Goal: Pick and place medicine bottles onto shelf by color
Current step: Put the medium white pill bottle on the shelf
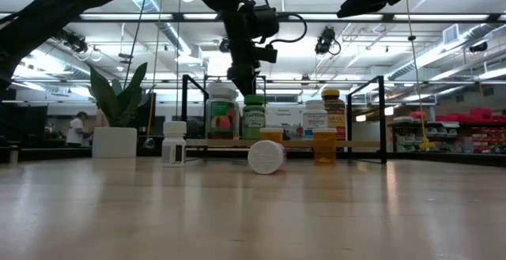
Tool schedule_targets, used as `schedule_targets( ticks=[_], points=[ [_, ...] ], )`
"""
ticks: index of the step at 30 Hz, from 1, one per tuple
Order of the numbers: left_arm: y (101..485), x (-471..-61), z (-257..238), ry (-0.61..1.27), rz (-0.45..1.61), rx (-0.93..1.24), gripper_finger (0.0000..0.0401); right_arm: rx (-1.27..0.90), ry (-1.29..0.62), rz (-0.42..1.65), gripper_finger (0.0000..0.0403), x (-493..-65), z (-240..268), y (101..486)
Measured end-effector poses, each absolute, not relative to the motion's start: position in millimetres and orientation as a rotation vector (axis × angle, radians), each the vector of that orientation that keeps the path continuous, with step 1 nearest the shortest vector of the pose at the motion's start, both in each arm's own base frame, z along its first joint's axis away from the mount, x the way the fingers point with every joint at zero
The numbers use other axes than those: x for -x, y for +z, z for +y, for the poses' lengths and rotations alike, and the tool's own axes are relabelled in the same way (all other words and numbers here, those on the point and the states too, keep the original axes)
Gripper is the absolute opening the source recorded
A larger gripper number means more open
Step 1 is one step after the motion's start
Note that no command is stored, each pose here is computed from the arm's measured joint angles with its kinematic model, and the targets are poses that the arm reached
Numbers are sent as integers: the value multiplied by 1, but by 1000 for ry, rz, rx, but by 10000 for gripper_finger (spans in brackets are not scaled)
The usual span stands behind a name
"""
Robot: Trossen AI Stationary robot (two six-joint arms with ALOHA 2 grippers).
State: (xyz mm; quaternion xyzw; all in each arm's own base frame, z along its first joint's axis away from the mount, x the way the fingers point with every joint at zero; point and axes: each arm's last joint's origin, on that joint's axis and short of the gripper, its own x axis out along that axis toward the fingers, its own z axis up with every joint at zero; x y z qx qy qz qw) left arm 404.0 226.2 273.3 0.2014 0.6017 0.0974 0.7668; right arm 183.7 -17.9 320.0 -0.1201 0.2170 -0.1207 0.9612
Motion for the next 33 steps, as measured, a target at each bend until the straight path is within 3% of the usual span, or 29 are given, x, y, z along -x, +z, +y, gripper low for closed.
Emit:
schedule_targets(
  ticks=[33],
  points=[
    [271, -400, 222, 157, 1340, -395, 224, 244, -245, 439, 275, -184, -18, 320]
  ],
)
